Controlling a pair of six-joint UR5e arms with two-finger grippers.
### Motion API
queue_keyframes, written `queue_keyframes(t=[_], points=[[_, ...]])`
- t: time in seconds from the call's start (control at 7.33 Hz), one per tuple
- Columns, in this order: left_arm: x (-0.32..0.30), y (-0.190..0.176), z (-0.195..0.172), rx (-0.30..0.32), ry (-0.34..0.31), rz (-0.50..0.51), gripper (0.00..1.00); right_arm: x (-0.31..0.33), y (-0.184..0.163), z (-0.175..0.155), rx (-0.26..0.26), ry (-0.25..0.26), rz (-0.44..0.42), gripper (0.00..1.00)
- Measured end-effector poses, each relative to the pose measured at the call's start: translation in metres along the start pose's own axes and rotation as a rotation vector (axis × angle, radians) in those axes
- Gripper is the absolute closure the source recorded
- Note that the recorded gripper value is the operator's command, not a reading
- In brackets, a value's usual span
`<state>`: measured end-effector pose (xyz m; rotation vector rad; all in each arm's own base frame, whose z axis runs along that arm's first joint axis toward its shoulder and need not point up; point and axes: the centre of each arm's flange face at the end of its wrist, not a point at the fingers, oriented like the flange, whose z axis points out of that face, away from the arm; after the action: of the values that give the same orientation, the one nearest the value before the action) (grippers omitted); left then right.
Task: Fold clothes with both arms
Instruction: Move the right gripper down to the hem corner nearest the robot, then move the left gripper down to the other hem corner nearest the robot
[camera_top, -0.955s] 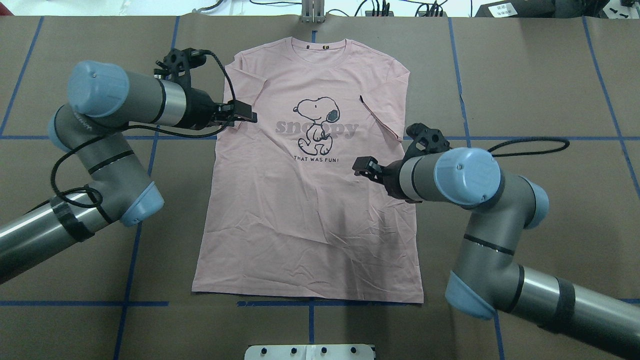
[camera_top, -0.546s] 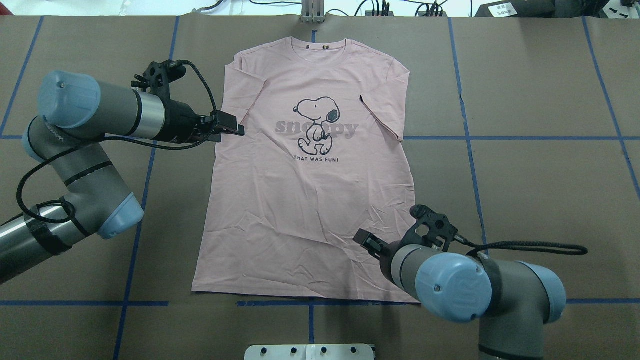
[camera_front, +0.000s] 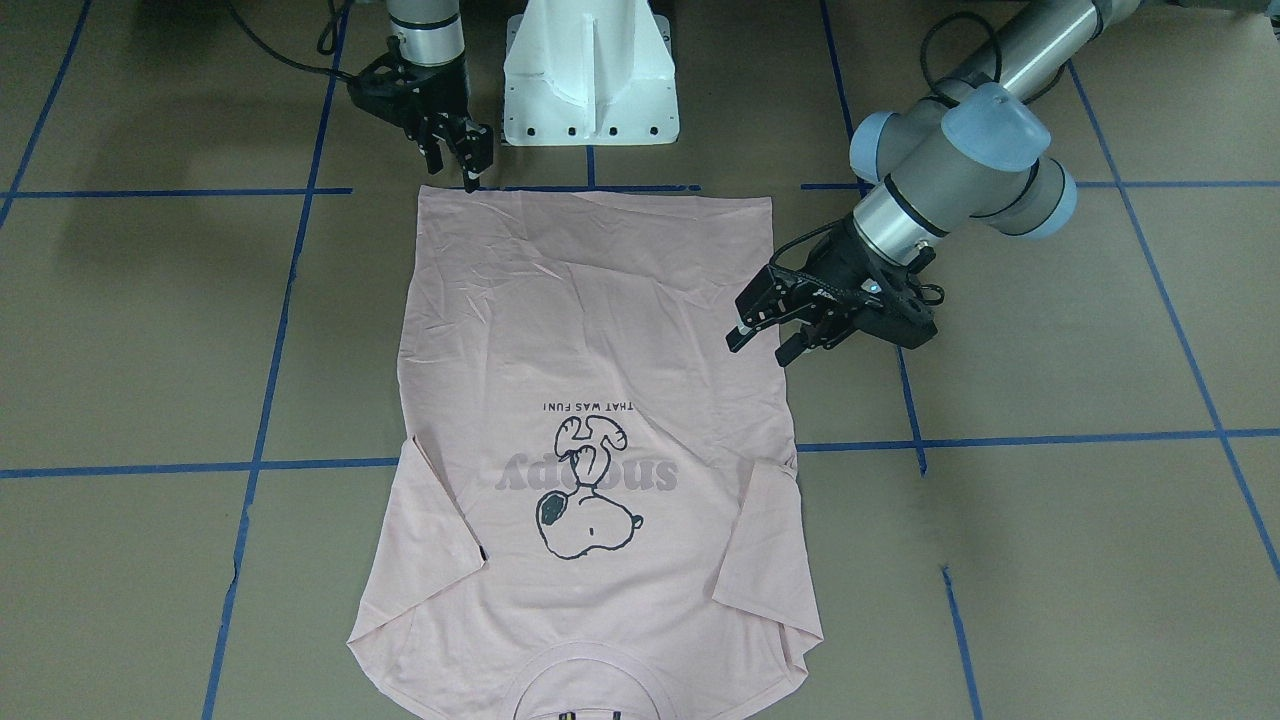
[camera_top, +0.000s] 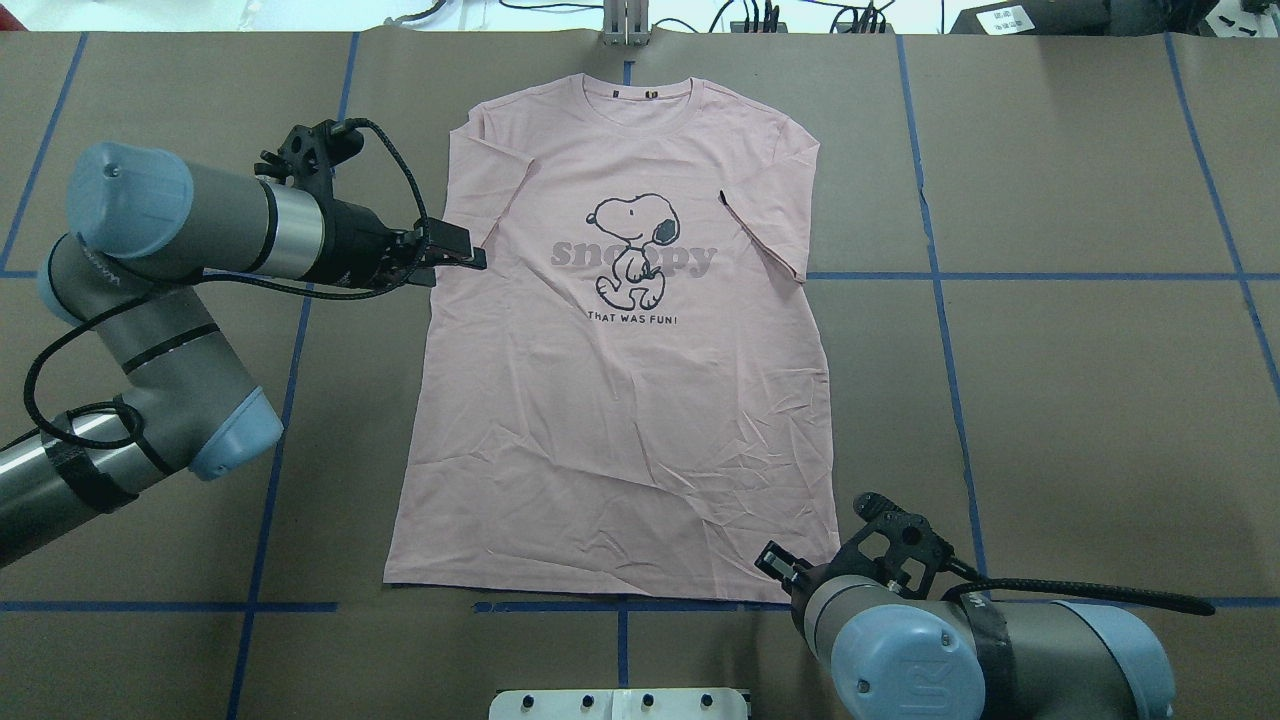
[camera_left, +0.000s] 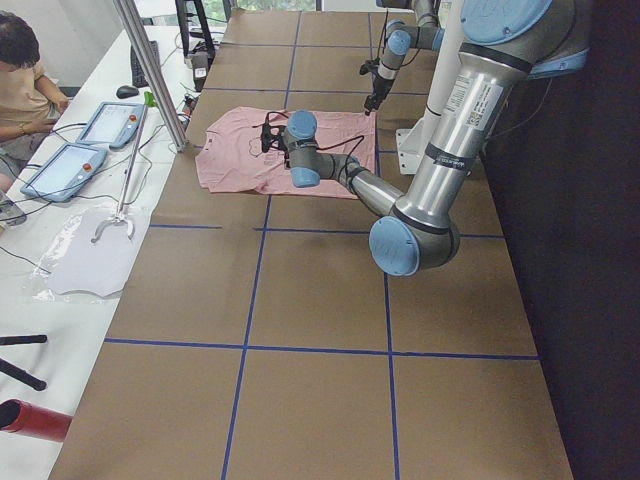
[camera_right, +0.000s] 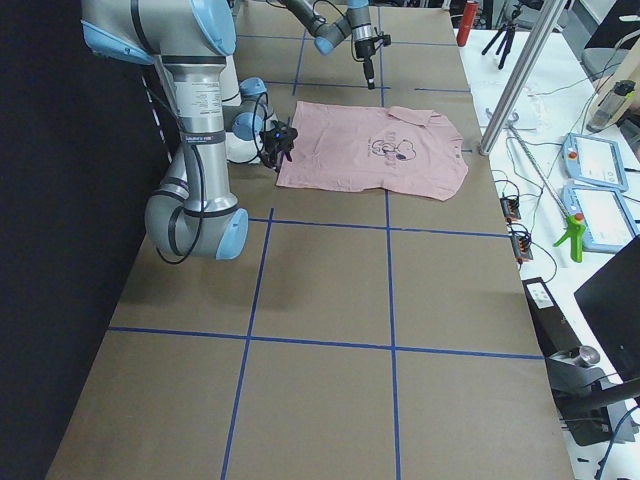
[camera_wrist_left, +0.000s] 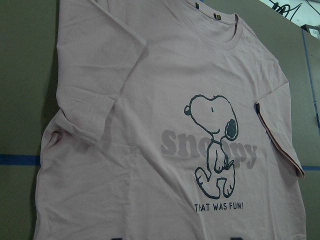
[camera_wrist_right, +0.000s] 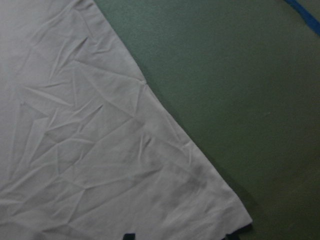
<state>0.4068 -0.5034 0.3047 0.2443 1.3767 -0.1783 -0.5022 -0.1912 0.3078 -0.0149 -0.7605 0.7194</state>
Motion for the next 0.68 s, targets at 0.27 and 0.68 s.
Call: queue_keyframes(t=[0.27, 0.68], points=[[0.000, 0.000, 0.000, 0.000, 0.000, -0.003, 0.20, 0.009, 0.000, 0.014, 0.017, 0.030, -0.005, 0.35], [0.001, 0.001, 0.000, 0.000, 0.001, -0.007, 0.19, 0.015, -0.001, 0.028, 0.031, 0.058, -0.003, 0.40]])
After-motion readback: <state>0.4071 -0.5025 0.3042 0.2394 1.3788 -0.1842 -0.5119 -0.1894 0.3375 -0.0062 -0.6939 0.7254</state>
